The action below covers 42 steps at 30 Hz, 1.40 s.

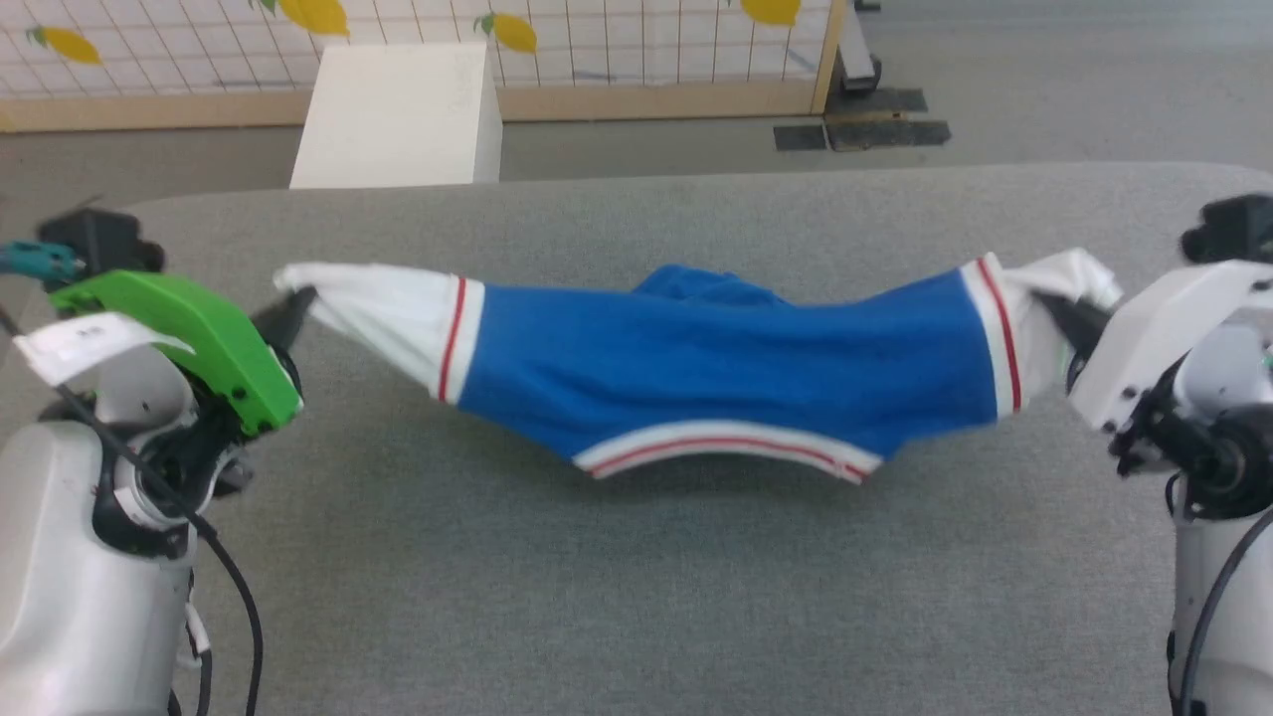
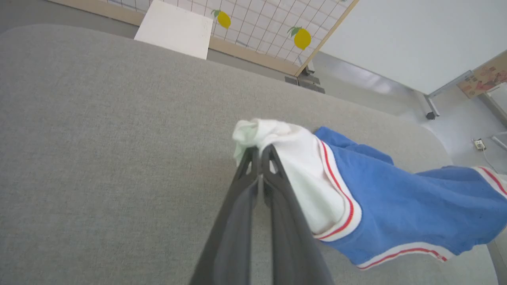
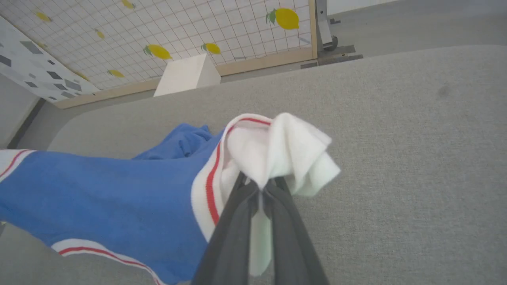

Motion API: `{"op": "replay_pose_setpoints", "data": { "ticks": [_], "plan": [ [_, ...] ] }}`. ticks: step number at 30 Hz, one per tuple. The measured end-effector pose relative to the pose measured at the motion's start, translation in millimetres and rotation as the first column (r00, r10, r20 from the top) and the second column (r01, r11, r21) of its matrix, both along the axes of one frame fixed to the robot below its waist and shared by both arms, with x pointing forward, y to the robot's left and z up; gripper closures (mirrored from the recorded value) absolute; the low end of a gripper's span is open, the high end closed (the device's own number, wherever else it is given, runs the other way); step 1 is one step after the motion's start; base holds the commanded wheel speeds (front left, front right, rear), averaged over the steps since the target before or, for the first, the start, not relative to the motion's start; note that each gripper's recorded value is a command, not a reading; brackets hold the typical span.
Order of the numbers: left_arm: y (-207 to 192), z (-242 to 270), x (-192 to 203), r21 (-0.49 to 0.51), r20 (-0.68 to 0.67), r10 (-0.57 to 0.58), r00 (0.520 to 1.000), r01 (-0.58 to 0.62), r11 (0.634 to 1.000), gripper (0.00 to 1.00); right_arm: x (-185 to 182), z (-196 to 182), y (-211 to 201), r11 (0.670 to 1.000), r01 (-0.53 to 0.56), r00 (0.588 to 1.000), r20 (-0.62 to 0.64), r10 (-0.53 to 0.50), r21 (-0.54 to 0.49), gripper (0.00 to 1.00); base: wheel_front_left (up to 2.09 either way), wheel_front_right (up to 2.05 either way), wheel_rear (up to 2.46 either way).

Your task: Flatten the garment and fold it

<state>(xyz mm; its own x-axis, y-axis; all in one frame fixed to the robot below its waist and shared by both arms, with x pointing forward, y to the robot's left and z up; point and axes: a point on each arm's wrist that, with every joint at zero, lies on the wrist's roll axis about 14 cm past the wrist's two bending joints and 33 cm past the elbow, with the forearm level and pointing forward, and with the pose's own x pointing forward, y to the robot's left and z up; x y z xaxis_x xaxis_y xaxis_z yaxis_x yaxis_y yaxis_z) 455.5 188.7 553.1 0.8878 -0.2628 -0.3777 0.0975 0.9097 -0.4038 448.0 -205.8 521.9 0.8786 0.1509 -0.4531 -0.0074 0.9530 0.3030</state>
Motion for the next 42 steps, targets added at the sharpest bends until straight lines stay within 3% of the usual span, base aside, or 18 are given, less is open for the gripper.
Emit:
{"op": "replay_pose_setpoints", "data": {
  "ticks": [4, 12, 16, 24, 33, 38, 42],
  "plan": [
    [0.4, 41.1, 4.5, -0.031, 0.134, 0.029, 0.991, -0.025, 0.999, 1.00, 6.7, 48.8, 1.2, 0.997, 0.010, 0.986, 0.163, -0.022, 0.077, 1.00, 0.00, 0.00, 0.00],
    [8.3, 117.1, 4.8, -0.069, 0.368, 0.101, 0.925, -0.081, 0.994, 1.00, 10.0, 138.5, -1.7, 0.983, 0.000, 0.900, 0.428, -0.078, 0.181, 1.00, 0.00, 0.00, 0.00],
    [14.1, 136.3, 2.7, -0.087, 0.420, 0.131, 0.898, -0.104, 0.991, 1.00, 8.6, 162.1, -3.8, 0.978, -0.006, 0.867, 0.488, -0.099, 0.209, 1.00, 0.00, 0.00, 0.00],
    [18.6, 139.9, 14.2, -0.078, 0.422, 0.145, 0.895, -0.124, 0.989, 1.00, 21.7, 178.2, -2.1, 0.979, -0.008, 0.852, 0.514, -0.100, 0.203, 1.00, 0.00, 0.00, 0.00],
    [24.8, 175.4, 75.6, 0.005, 0.490, 0.155, 0.858, -0.181, 0.984, 1.00, 83.9, 226.1, 10.4, 0.992, -0.001, 0.816, 0.574, -0.073, 0.128, 1.00, 0.00, 0.00, 0.00],
    [31.7, 200.1, 127.4, 0.025, 0.570, 0.176, 0.802, -0.231, 0.973, 1.00, 136.2, 260.7, 12.8, 0.993, 0.027, 0.771, 0.630, -0.093, 0.114, 1.00, 0.00, 0.00, 0.00],
    [32.9, 205.4, 158.5, 0.043, 0.623, 0.175, 0.763, -0.257, 0.966, 1.00, 169.0, 266.6, 9.8, 0.991, 0.060, 0.749, 0.651, -0.124, 0.121, 1.00, 0.00, 0.00, 0.00]
  ]
}}
